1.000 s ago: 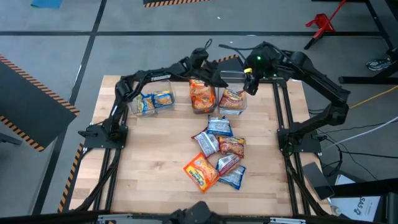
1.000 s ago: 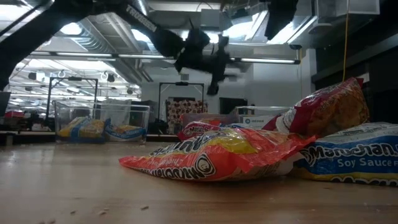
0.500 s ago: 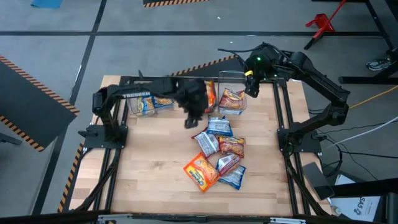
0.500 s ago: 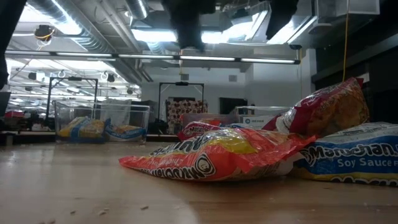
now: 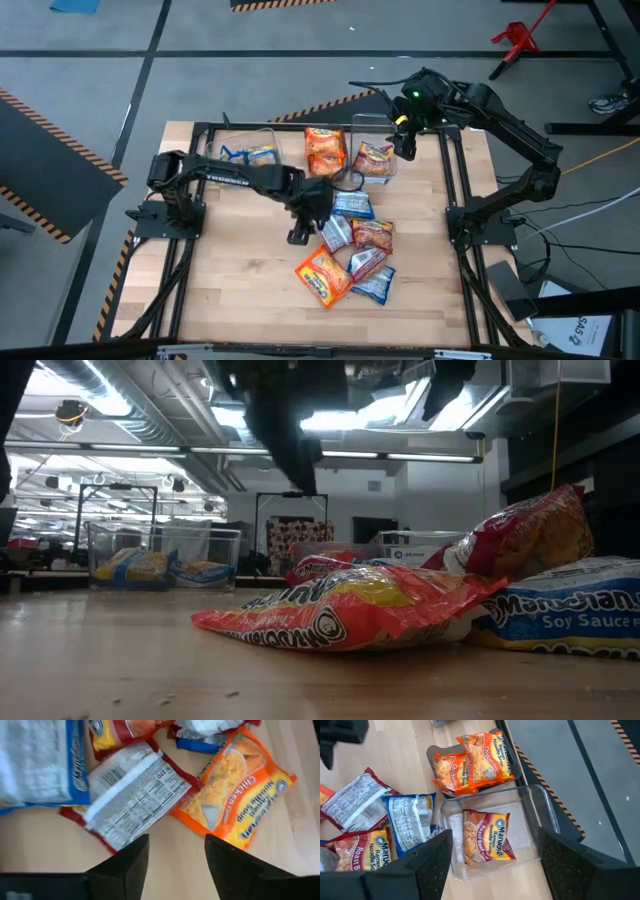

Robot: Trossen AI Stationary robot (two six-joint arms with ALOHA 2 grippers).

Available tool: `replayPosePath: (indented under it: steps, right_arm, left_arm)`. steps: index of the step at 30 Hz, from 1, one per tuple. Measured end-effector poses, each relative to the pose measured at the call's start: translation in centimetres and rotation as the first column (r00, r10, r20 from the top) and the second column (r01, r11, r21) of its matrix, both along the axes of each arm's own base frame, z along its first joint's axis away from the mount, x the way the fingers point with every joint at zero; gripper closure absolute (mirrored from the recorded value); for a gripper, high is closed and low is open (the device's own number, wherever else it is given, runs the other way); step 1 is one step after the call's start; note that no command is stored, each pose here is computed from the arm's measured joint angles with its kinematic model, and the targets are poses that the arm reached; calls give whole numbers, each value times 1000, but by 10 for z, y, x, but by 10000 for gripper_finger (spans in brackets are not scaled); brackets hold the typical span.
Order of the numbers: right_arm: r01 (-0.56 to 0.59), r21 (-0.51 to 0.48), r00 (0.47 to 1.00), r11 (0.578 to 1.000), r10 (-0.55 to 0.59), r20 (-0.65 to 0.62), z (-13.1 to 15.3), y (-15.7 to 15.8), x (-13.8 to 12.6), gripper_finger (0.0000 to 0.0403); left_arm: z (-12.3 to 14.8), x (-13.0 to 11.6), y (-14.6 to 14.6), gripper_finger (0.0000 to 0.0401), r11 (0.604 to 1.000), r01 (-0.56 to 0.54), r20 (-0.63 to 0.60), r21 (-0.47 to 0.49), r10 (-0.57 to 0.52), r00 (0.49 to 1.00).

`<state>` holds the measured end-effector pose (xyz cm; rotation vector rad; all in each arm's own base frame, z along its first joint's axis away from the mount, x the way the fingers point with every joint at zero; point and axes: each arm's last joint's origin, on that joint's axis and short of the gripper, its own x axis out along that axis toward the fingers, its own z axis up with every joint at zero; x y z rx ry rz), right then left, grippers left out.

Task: Sort Maruchan noodles
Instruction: Put the red noodle pack into the right transparent bin

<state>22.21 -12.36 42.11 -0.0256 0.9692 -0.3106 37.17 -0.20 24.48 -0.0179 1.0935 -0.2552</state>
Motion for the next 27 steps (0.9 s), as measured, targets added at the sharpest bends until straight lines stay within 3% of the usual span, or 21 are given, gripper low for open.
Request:
replayPosePath:
  steps: [5,13,16,21,27]
  right_arm:
    - [-16,-12,1000,1000,16,-3,0,0,0,125]
    - [-15,-11,1000,1000,15,-5,0,0,0,125]
    - [-15,-12,1000,1000,15,-5,0,0,0,125]
    - [-15,-13,1000,1000,15,-1,0,0,0,125]
    - [-9,-9,1000,1000,9,0,0,0,0,125]
  left_arm:
    - [-31,1,6,185,996,-83,77,-23,85,993]
    - [-70,-14,18,154,976,-219,38,1,219,975]
    - [-77,-15,18,144,970,-243,84,-3,242,967]
    - [-83,-14,20,138,947,-313,181,74,295,938]
    - [-97,-12,21,137,958,-276,148,79,263,953]
